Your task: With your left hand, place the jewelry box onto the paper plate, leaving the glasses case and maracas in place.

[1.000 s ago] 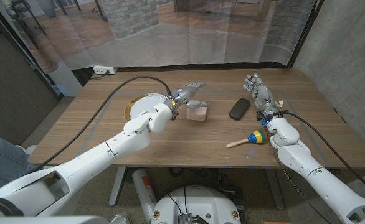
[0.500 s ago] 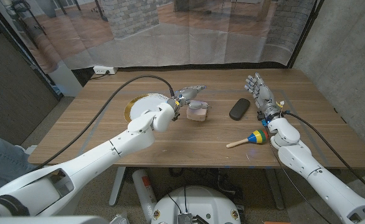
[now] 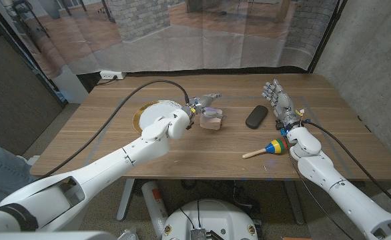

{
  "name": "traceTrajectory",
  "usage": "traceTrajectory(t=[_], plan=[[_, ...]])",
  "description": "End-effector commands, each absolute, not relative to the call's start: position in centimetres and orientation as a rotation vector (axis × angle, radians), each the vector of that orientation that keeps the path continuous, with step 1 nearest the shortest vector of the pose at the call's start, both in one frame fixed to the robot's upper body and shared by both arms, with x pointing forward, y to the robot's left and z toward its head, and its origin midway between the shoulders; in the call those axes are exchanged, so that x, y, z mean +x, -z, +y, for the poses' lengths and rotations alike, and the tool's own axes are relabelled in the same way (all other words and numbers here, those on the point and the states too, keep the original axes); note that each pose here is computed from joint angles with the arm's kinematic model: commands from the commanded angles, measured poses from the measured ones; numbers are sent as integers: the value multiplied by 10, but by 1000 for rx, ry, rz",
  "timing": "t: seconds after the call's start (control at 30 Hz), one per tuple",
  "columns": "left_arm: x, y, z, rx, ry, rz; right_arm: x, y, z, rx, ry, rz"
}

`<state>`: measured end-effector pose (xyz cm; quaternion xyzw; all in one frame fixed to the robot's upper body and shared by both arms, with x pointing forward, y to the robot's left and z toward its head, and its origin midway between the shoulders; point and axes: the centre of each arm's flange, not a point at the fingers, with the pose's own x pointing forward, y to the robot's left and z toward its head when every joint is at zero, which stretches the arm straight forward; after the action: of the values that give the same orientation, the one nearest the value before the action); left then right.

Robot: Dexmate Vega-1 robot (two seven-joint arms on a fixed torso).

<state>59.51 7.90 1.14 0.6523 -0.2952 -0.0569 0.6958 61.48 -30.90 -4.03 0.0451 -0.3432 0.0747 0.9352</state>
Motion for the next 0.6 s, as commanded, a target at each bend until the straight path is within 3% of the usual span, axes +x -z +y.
traceTrajectory(t=[0.03,0.6], plan=[[603,-11,79,1480,148,-590,620,37,-302,91,-157,-702],[611,-4,69,1544,201,-526,629,29,-294,94,-171,-711]])
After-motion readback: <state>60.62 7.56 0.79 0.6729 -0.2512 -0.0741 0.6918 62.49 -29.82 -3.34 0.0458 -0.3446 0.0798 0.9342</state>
